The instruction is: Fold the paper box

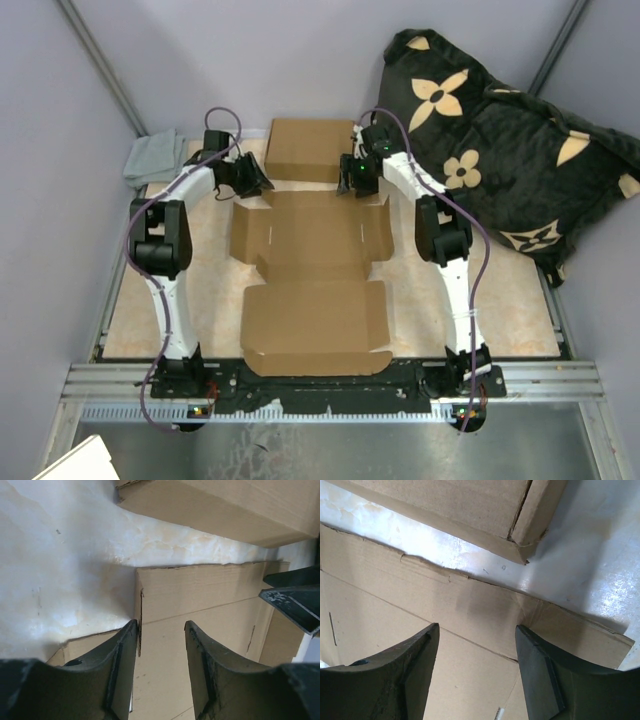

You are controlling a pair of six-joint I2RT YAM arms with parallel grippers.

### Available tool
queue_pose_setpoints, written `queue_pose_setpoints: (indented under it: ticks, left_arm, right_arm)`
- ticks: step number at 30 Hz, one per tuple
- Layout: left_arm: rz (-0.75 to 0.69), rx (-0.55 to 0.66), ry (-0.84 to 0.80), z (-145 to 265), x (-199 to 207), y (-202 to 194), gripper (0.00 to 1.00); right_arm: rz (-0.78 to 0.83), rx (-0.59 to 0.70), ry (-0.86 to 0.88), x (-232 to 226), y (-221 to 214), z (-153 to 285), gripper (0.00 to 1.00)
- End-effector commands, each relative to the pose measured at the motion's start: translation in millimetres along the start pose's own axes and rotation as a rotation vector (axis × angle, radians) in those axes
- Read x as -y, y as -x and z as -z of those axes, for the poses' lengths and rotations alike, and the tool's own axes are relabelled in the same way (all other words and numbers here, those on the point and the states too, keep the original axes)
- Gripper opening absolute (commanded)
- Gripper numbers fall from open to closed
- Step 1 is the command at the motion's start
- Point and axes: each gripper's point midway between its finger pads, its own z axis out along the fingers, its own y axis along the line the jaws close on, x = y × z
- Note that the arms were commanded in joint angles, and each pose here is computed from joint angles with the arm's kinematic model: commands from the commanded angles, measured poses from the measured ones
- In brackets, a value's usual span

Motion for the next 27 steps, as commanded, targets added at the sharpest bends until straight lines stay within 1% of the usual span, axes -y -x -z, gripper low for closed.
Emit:
queue_pose_setpoints:
  ticks: [1,4,5,7,8,9,12,15,17,27]
  left_arm:
    - [0.0,-0.021,0.05,-10.0,-10.8,-3.6,0.48]
    - [-0.017,-0.017,0.102,-8.9,-19.5,-2.4,0.41]
    - [-0.022,-0.019,0.115,-9.1,-22.0,-2.8,0.36]
    - [-0.032,-0.016,0.128,-7.7,-23.9,-1.1,0.19]
    - [-0.035,-0.013,0.134,-6.2,-24.7,-0.4,0.07]
    - [-0.04,-0.009,0.137,-3.9,-23.9,0.3,0.01]
    - [-0.063,0.025,0.124,6.0,-18.7,3.2,0.0]
    - [-0.087,0.079,0.102,18.2,-11.6,7.6,0.0]
    - [-0.095,0.091,0.095,23.3,-8.7,8.1,0.0]
    - [-0.092,0.045,0.087,19.9,-11.7,-3.5,0.0]
  right_arm:
    - [0.036,0.08,0.008,-20.2,24.9,31.9,0.63]
    - [0.027,0.097,-0.052,-13.1,29.3,39.0,0.63]
    - [0.023,0.105,-0.08,-9.7,30.8,41.7,0.63]
    - [0.008,0.127,-0.135,-1.5,35.3,48.2,0.64]
    - [0.002,0.135,-0.161,2.8,36.5,51.3,0.65]
    - [-0.006,0.144,-0.188,7.3,37.8,54.6,0.66]
    - [-0.037,0.172,-0.229,19.5,42.7,64.9,0.68]
    - [-0.06,0.194,-0.246,29.3,46.2,73.4,0.69]
    - [-0.058,0.194,-0.241,31.8,45.8,74.4,0.69]
    - [-0.058,0.113,-0.23,43.4,31.8,46.2,0.69]
